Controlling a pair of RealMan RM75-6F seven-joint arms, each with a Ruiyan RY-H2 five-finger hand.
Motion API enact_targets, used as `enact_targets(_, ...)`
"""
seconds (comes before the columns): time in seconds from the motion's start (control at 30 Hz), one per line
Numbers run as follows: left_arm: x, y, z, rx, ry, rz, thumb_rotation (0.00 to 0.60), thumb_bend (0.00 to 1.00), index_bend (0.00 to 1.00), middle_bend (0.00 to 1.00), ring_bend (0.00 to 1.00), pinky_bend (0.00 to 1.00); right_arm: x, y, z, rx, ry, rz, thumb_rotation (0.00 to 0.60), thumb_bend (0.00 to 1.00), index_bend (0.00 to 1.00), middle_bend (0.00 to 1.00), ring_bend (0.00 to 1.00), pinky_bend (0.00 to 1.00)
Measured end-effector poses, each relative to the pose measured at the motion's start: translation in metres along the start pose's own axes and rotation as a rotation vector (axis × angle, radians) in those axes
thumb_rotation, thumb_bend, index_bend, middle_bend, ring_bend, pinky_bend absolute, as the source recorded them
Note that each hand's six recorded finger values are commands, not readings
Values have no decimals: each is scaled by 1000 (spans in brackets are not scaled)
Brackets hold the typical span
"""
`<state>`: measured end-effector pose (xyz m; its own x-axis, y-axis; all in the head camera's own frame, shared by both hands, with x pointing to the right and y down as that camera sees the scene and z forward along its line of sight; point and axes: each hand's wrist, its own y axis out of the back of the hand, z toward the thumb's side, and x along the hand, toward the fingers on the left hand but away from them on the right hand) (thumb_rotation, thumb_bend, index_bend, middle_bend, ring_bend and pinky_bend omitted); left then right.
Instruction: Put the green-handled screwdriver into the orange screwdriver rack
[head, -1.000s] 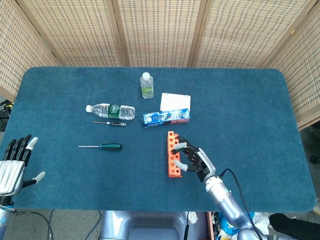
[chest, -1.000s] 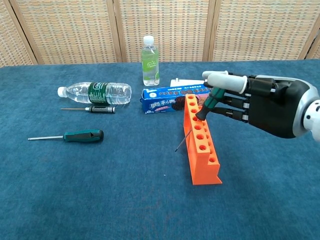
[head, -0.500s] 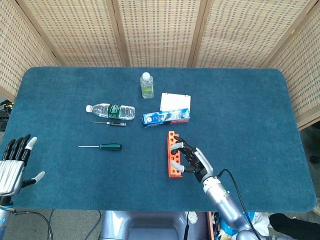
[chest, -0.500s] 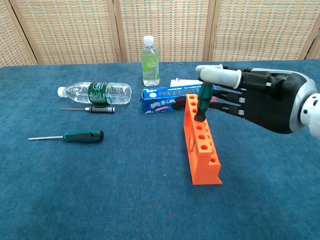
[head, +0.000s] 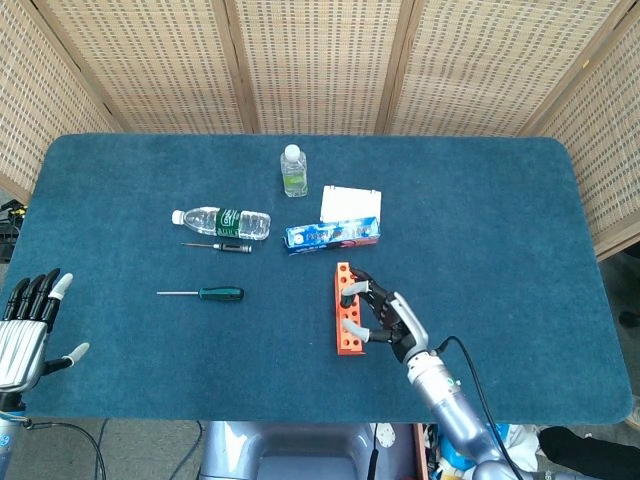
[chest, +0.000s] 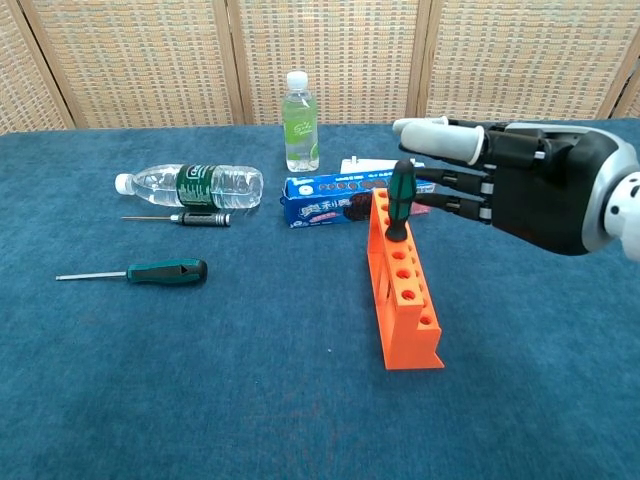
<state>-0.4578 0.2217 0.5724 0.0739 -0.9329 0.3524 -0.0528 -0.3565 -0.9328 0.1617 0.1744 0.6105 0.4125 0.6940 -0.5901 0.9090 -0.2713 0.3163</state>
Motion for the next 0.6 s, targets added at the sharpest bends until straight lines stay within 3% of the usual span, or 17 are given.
enact_targets(0.3, 0, 1, -1, 0, 2, 1, 600, 0, 0, 0, 0, 0, 3, 14, 7, 97, 46, -17, 600, 225, 380, 36, 0, 0)
enact_targets(0.4, 0, 1, -2, 6, 13, 8, 600, 0, 0, 0, 0, 0, 6, 22, 10, 186, 80, -28, 600, 225, 380, 2, 0, 0)
enact_targets(0.6, 1, 1, -3, 5, 23, 8, 600, 0, 0, 0, 0, 0, 17, 56, 12, 474, 168, -87, 600, 224, 380, 0, 0, 0)
